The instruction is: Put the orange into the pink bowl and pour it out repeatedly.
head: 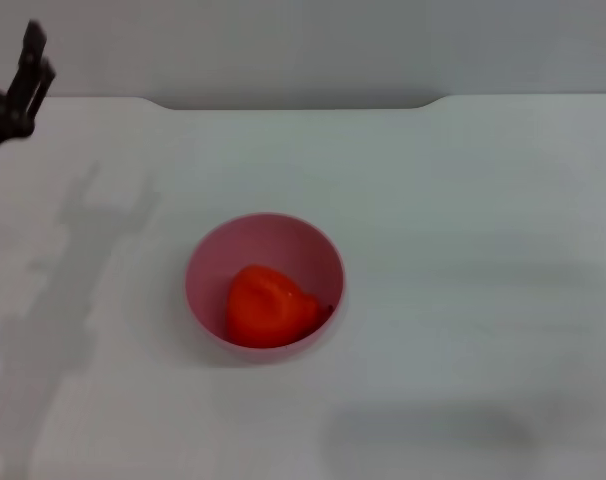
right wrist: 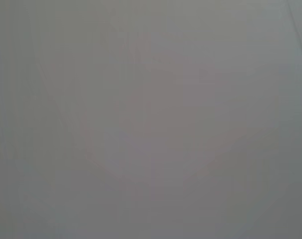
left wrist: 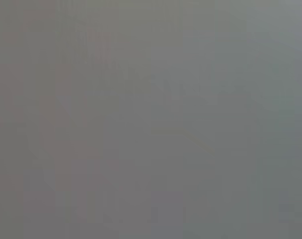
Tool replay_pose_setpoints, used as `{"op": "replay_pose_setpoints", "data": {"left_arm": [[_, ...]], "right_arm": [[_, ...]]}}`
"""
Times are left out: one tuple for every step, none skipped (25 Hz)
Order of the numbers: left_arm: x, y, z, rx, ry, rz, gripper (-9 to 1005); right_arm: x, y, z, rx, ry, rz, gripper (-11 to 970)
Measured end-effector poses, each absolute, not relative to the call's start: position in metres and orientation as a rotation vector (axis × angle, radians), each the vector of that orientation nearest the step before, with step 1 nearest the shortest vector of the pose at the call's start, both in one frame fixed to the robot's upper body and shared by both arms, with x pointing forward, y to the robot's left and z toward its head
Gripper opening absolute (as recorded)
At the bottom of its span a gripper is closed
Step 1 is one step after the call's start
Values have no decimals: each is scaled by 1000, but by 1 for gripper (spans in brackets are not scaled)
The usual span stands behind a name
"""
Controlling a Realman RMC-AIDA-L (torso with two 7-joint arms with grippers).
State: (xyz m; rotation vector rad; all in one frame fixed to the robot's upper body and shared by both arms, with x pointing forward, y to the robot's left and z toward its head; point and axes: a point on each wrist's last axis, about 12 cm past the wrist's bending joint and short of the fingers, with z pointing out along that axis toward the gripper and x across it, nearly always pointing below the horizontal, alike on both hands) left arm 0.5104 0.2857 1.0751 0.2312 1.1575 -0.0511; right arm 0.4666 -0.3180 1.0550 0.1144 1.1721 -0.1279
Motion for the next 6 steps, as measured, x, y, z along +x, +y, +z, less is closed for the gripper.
{"op": "replay_pose_setpoints", "data": {"left_arm": [[507,286,1072,218,1168,-36,805],[502,287,1068,194,1182,-23,805],[498,290,1065,166,1195,-16,805],[496,291,1064,154,1202,-13,805],[494,294,1062,138,1212,-8,805],[492,296,1060,125,1221,-3,805]], "right_arm": [[466,-321,1054,111,1175,-141,676],[466,-323,1053,109,1180,-153,676],[465,-326,1051,108,1184,-164,676],[465,-327,1051,108,1188,-171,676],[465,-328,1050,109,1192,-177,676],[464,-328,1049,109,1194,-180,676]]}}
